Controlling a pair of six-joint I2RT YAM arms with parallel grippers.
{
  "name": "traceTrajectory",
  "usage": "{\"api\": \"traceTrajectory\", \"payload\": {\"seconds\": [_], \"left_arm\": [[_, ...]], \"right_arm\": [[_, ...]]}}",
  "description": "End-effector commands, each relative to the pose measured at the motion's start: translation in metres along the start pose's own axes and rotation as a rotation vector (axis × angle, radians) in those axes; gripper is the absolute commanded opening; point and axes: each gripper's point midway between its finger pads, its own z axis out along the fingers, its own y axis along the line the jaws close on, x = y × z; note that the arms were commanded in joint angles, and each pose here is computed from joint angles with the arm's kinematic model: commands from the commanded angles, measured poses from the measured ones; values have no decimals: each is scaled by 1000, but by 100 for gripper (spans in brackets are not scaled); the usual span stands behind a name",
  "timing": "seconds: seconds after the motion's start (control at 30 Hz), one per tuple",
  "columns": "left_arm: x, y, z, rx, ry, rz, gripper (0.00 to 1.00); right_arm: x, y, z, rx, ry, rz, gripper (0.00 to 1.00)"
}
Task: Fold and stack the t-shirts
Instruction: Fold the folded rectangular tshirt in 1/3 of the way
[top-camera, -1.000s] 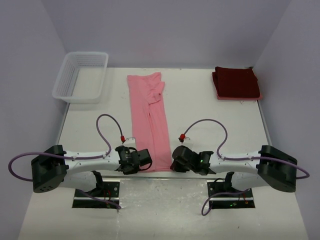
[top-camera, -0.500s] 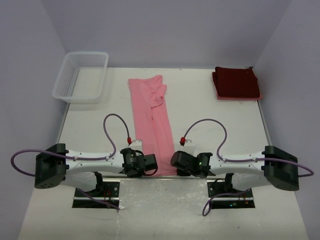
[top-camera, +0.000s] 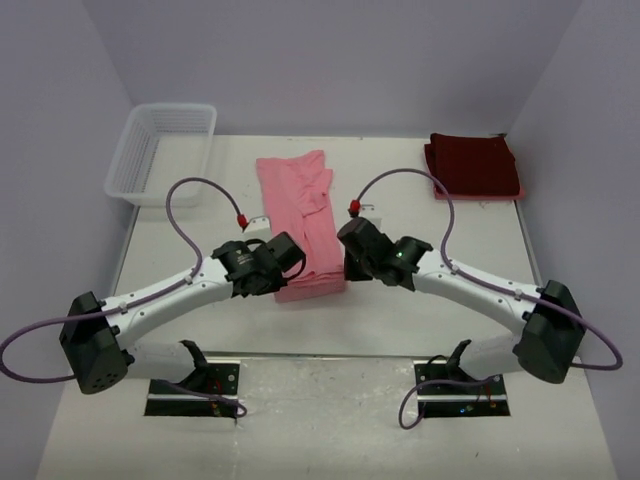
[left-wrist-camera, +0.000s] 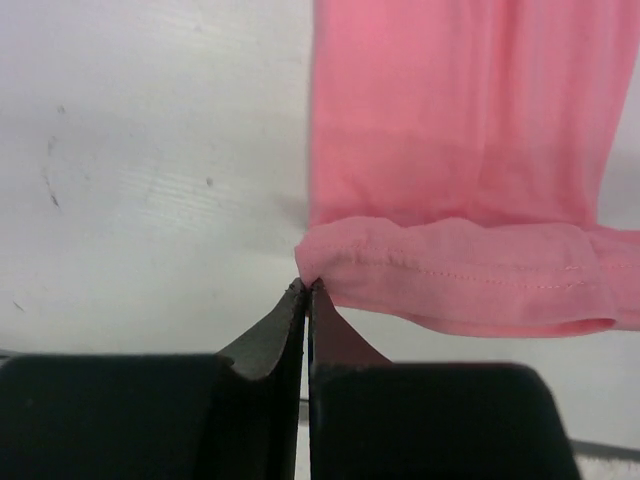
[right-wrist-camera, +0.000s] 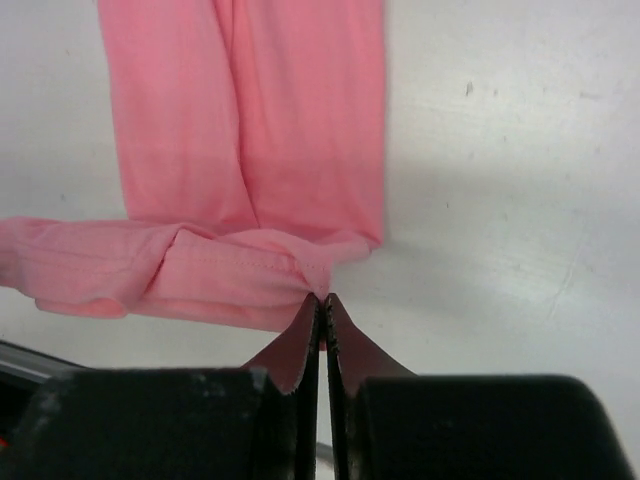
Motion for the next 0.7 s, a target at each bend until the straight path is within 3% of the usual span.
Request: {"api": "traceTrajectory", "payload": {"seconds": [0.0, 0.17, 0.4, 0.67], "left_arm": [[-39, -11, 11, 14, -69, 91, 0], [-72, -16, 46, -16, -50, 106, 0], [-117, -23, 80, -69, -59, 92, 0], [-138, -30, 112, -91, -31, 100, 0]], "right_arm": [[-29, 3, 14, -9, 36, -124, 0], [-71, 14, 39, -39, 53, -159, 0], [-95, 14, 82, -49, 123, -176, 0], [-121, 5, 109, -45, 136, -164, 0]]}}
